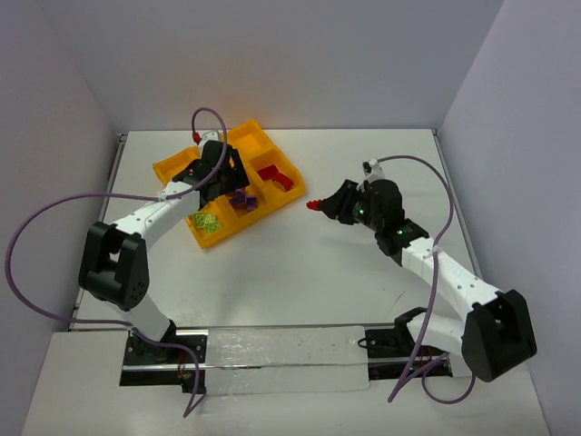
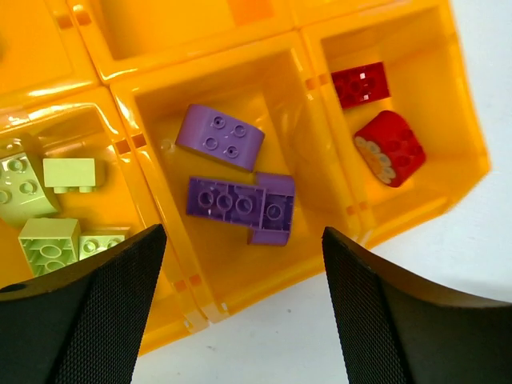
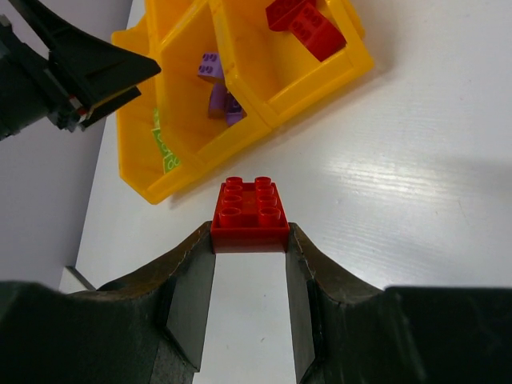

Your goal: Sort the legos into containers by color

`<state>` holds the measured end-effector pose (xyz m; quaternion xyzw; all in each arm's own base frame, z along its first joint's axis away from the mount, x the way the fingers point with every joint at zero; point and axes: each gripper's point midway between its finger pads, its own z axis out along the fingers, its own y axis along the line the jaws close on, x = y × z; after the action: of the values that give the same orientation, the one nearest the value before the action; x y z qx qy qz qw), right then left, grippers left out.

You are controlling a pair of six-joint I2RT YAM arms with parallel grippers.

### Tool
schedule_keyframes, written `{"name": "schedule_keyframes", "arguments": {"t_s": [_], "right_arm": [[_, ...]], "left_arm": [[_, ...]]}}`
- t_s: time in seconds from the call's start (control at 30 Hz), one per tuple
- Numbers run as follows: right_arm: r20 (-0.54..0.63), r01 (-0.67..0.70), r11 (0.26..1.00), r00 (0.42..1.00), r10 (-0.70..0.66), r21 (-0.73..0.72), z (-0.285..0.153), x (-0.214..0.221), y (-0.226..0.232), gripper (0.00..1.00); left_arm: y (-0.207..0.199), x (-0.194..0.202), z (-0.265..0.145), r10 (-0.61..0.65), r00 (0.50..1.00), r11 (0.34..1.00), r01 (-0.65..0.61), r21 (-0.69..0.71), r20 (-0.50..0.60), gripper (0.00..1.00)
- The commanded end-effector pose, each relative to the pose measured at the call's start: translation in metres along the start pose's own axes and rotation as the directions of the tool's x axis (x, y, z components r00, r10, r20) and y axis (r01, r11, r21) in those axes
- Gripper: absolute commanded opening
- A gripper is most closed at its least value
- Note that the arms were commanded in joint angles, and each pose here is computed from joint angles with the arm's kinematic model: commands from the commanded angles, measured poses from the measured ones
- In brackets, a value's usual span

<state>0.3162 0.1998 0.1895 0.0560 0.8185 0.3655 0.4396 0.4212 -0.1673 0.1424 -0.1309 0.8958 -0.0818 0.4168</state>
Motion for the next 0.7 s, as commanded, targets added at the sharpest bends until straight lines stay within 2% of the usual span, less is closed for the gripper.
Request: {"name": "schedule_keyframes", "arguments": {"t_s": [0.0,0.17,0.4,0.57,0.63,0.67], "right_arm": [[0.023,0.067,0.993,0.998,-0.065,-0.094,0.022,-0.032,0.036,0.00],[0.009,0.073,0.991,0.997,-0.072,-0.113,0.053,-0.046,0.048,0.00],[-0.003,0.055,0.995,0.998,-0.056,-0.088,0.105,-0.059,0.045,0.00],[-0.013,0.039,0.997,0.999,-0.040,-0.072,0.139,-0.064,0.041,0.01],[-0.024,0.035,0.997,0.999,-0.037,-0.067,0.150,-0.063,0.040,0.05],[-0.044,0.032,0.998,0.998,-0.034,-0.058,0.160,-0.058,0.035,0.10]], "left_arm": [[-0.028,-0.061,-0.060,-0.065,0.990,0.989,0.048,0.141,0.123,0.86],[-0.025,-0.070,-0.102,-0.111,0.985,0.979,0.086,0.185,0.131,0.86],[-0.016,-0.062,-0.141,-0.156,0.981,0.962,0.124,0.243,0.118,0.86],[-0.006,-0.064,-0.163,-0.192,0.970,0.955,0.150,0.256,0.149,0.86],[-0.001,-0.066,-0.171,-0.201,0.966,0.955,0.157,0.250,0.163,0.87],[0.002,-0.065,-0.173,-0.202,0.966,0.957,0.159,0.243,0.163,0.87]]}}
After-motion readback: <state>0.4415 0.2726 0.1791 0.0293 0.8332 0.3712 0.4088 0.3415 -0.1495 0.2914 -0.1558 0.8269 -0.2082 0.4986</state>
